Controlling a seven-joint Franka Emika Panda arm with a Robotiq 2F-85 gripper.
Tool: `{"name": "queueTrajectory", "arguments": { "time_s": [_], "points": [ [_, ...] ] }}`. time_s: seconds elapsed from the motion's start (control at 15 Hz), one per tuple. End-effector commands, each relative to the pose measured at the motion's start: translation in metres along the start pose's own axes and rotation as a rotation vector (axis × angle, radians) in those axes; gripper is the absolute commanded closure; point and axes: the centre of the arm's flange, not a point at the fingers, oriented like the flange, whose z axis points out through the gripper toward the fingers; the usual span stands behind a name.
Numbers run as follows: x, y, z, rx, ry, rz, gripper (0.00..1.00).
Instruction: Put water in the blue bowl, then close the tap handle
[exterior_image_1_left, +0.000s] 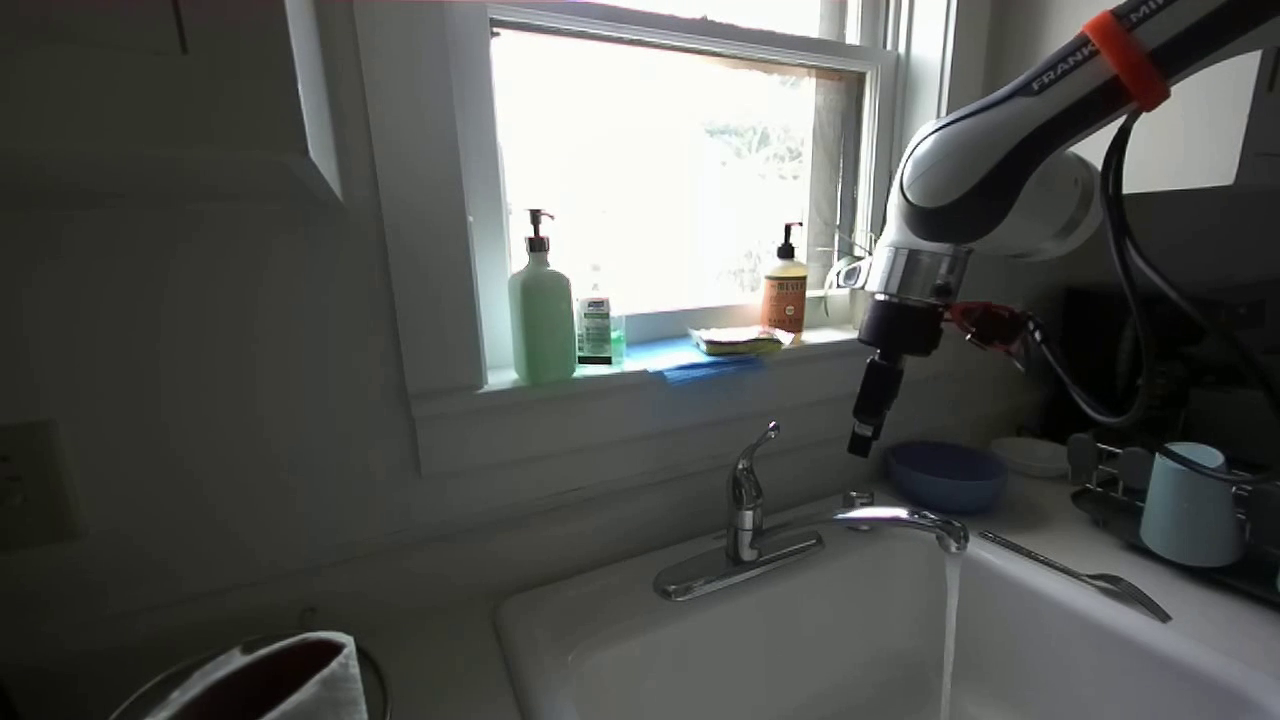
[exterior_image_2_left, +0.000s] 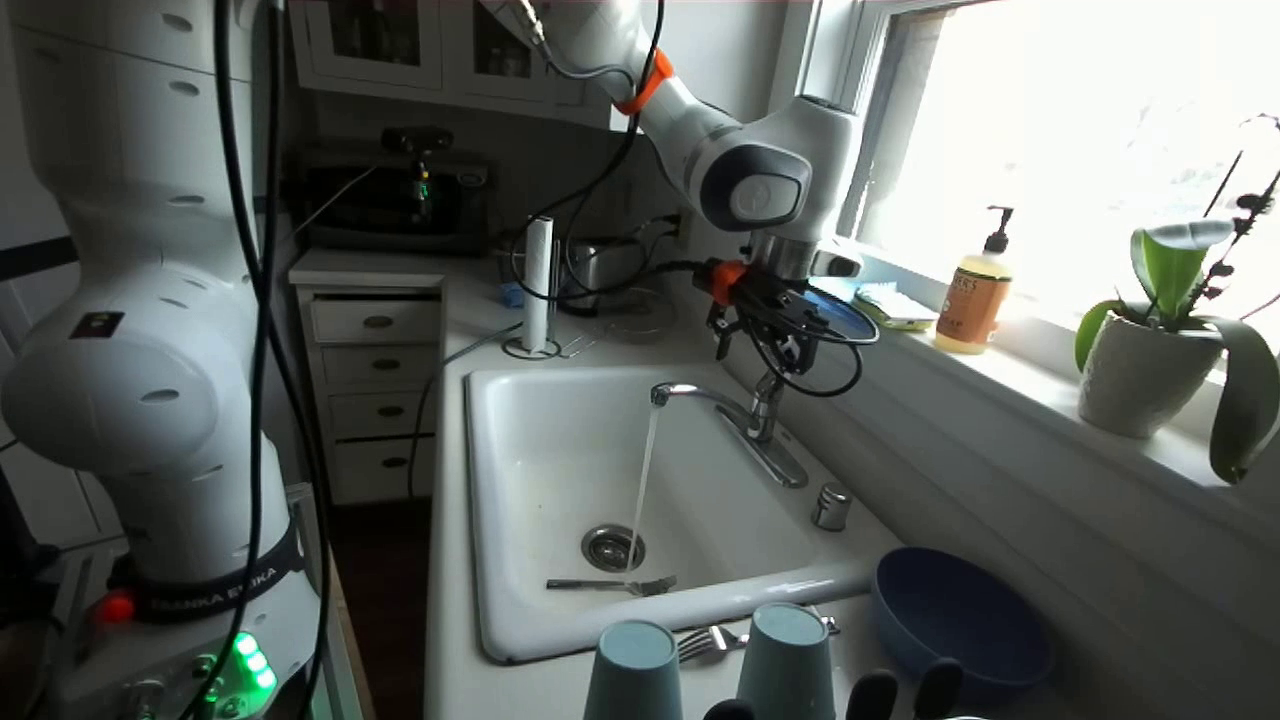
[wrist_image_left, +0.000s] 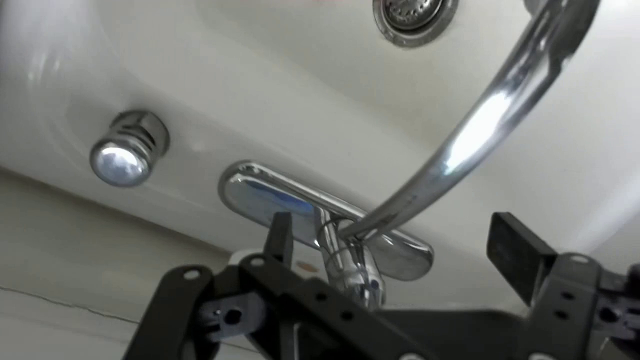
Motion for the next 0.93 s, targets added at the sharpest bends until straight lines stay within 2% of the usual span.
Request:
{"name": "queueTrajectory", "arguments": {
  "time_s": [0.0,0.07,0.13,0.2,0.27,0.53,0.87],
  "points": [
    [0.005,-0.022,-0.011,0.053,0.120,-0.099,0.00],
    [0.009,-0.027,-0.013,0.059,0.152,-0.122,0.00],
    [0.014,-0.031,-0.015,0.062,0.186,-0.145,0.25],
    [0.018,-0.034,-0.016,0.061,0.221,-0.167,0.26],
    [0.022,-0.035,-0.018,0.050,0.262,-0.189,0.32],
    [0.032,-0.038,-0.021,0.032,0.366,-0.246,0.62],
    [0.038,-0.033,-0.013,0.035,0.405,-0.277,0.96]
  ]
}}
